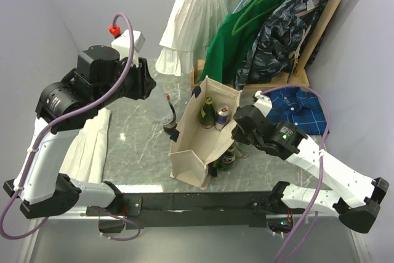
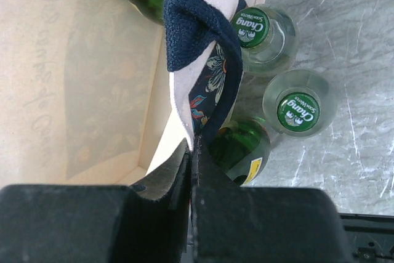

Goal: Place the beverage into the canvas bag
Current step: Place the drink in the canvas bag.

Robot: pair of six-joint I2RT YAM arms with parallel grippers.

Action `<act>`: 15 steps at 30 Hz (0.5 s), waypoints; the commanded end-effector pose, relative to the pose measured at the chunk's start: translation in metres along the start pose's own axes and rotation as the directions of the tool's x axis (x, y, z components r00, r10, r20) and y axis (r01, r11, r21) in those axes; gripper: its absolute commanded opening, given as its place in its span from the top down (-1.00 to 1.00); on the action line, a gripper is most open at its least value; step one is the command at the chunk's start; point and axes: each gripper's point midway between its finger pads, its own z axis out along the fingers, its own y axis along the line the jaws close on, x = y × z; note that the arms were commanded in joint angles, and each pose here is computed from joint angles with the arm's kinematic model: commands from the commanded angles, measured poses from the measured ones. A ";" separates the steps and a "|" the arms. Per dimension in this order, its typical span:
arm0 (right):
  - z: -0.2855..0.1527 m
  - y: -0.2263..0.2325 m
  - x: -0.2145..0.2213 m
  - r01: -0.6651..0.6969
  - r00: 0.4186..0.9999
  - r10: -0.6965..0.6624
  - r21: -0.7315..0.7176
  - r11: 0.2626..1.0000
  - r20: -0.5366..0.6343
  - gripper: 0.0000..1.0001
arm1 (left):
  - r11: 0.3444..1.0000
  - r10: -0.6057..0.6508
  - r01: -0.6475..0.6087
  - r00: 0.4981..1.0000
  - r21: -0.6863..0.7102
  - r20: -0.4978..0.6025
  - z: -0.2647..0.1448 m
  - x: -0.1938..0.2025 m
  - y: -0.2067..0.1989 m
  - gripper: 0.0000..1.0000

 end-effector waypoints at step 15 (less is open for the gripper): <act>0.003 -0.014 0.009 -0.003 1.000 0.003 0.033 0.999 -0.004 1.00 | 0.959 -0.005 -0.084 0.949 0.270 0.316 -0.031 -0.090 -0.084 0.98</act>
